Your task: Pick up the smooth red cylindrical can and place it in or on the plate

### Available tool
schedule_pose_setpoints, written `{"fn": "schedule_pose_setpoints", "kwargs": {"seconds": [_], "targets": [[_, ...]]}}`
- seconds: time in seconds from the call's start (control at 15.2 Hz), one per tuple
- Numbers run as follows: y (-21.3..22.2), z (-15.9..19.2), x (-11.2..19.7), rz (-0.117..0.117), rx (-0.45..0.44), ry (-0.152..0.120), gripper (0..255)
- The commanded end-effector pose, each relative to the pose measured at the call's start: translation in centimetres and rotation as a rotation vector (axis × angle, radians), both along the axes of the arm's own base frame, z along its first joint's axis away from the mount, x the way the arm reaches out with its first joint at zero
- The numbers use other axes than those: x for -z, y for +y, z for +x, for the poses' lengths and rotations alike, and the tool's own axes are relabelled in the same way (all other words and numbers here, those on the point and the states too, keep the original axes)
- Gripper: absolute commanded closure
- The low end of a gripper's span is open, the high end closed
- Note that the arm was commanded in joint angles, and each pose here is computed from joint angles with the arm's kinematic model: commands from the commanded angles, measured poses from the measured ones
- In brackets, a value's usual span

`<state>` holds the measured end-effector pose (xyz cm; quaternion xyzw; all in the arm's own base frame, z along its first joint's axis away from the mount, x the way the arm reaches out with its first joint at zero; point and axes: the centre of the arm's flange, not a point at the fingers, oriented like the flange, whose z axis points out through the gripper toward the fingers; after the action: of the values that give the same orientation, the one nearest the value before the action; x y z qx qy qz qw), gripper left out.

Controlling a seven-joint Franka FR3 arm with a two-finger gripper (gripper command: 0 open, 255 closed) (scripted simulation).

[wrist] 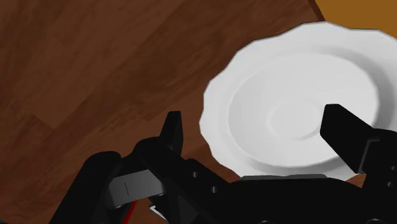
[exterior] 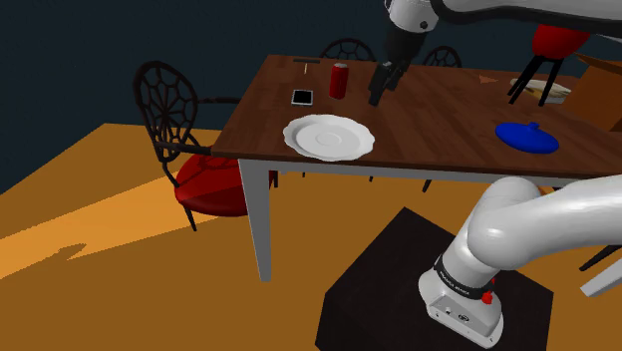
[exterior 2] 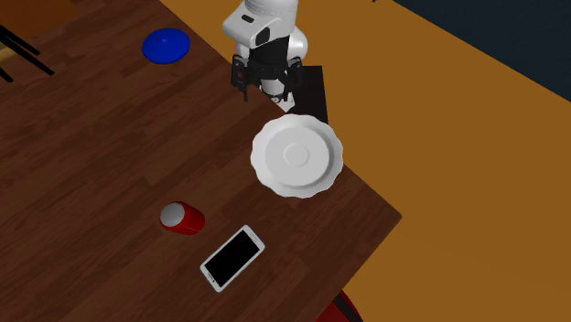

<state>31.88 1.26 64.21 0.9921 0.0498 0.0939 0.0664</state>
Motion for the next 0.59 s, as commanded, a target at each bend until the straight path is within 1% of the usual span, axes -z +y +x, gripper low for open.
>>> {"fn": "schedule_pose_setpoints", "kwargs": {"seconds": [0.0, 0.53], "targets": [[0.0, 0.0, 0.0, 0.0, 0.0, 0.0, 0], [-6.7, 9.6, -0.6, 0.043, 0.012, 0.063, 0]]}}
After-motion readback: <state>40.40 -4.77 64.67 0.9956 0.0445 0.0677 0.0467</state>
